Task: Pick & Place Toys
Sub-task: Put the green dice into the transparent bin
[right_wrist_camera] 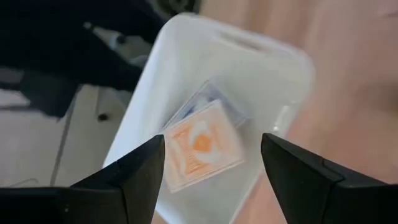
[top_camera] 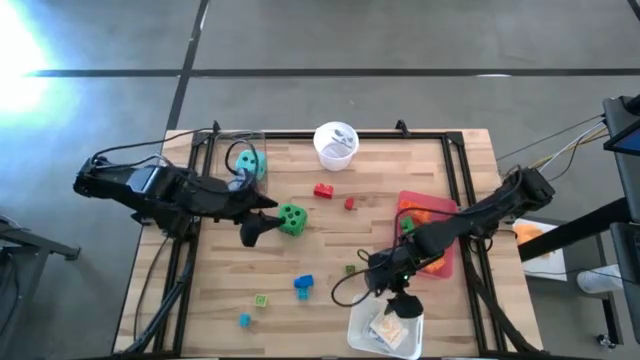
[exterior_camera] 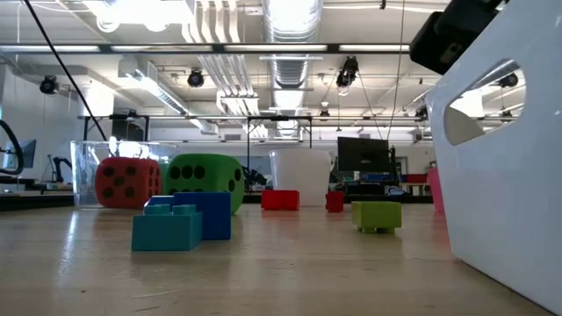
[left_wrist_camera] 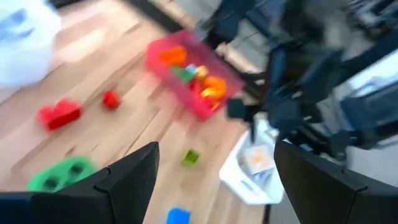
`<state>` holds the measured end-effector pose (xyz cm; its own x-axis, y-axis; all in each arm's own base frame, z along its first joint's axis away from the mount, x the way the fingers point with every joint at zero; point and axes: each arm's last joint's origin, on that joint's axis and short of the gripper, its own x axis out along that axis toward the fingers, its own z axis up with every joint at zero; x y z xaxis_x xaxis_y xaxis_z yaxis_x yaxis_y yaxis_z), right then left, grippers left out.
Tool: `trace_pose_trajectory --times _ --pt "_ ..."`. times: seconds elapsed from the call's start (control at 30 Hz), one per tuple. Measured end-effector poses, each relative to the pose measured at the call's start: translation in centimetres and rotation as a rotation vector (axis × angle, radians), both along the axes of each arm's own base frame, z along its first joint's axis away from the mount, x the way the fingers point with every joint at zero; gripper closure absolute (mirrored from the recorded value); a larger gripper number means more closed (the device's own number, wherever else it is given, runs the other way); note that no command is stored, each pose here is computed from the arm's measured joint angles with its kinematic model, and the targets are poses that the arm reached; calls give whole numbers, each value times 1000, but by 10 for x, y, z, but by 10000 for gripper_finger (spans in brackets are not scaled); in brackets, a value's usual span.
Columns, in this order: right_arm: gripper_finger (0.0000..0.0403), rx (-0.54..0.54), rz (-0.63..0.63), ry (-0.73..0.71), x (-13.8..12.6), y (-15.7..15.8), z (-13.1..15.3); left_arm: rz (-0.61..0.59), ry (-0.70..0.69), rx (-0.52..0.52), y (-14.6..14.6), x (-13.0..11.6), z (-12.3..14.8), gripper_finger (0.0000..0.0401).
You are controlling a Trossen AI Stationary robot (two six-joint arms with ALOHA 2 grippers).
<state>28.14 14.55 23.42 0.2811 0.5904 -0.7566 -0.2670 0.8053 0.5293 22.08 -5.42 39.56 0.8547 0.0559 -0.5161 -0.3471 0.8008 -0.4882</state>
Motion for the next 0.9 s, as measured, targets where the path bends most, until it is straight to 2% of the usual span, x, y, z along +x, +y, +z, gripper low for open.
trace_pose_trajectory --times 0.17,0.37,0.5,0.73,0.9 --pt "145 -29 -86 -16 0 -11 10 113 159 -65 4 9 -21 82" --pt "145 -46 -178 -60 -9 -19 24 230 381 -89 12 27 -52 82" --pt "145 -67 -237 -106 -19 -25 35 277 419 -105 19 37 -61 82" --pt "145 -185 -368 -208 -34 -38 53 360 455 -99 39 50 -73 82" --pt "145 -242 -463 -269 -42 -45 63 423 517 -122 50 60 -91 82"
